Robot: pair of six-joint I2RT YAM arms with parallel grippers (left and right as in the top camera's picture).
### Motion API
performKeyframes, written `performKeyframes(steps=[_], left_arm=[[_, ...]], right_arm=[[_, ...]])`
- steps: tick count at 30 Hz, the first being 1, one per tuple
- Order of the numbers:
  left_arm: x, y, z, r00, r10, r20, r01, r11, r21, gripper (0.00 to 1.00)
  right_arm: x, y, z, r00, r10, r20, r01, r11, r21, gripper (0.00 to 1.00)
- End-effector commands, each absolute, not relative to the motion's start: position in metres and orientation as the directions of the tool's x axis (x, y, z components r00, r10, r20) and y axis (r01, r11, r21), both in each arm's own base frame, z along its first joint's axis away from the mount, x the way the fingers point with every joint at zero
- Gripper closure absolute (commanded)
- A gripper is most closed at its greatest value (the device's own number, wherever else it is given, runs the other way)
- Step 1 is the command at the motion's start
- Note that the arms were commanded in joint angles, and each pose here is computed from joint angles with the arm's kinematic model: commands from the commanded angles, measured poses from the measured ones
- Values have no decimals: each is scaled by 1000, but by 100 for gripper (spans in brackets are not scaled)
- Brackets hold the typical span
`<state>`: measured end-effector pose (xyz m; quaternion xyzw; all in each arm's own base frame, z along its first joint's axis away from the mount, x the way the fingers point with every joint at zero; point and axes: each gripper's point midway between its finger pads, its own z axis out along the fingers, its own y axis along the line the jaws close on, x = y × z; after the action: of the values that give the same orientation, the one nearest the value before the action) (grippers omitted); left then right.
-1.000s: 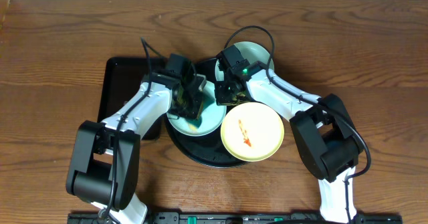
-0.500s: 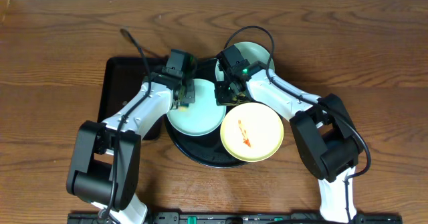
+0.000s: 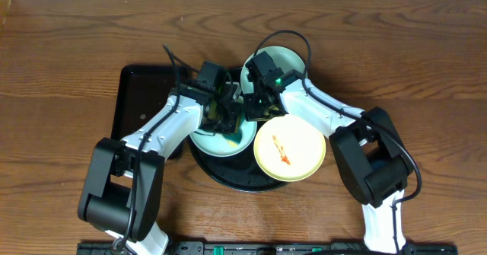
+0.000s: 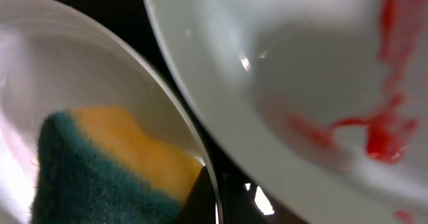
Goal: Clean dirty plates on tray and stack at the side
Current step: 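Scrub the left mint plate with the sponge in the left gripper, then lift the sponge back toward the black tray with the left gripper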
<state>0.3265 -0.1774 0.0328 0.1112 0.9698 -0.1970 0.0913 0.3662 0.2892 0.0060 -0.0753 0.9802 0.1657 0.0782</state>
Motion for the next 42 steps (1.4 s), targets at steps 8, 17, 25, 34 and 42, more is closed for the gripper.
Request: performKeyframes(steps=[8,17,25,34,42], left_arm=[[403,-87,46,-836,-169,-522,-218,975,32,93],[341,-123,22,-970,-97,-223,-74,991,-108,93],[342,-190,92,-937,127,-327,273,850,-451,93],[394,-69,160,-809,-201,-553,-91,971,-220,92],[393,5,158,-754,-377,-538,-322,926,-197,92]], right_arm=[[363,287,-5,-982,-109,-153,-151,942,301,99],[363,287,-4,-982,-109,-153,-151,941,301,99],[363,287,-5,-982,-109,-153,-152,942,301,99],[363,290,-3,-980,-125,-157,-170,934,314,99],[379,303,51,-925,-242,-293,-329,896,300,99]])
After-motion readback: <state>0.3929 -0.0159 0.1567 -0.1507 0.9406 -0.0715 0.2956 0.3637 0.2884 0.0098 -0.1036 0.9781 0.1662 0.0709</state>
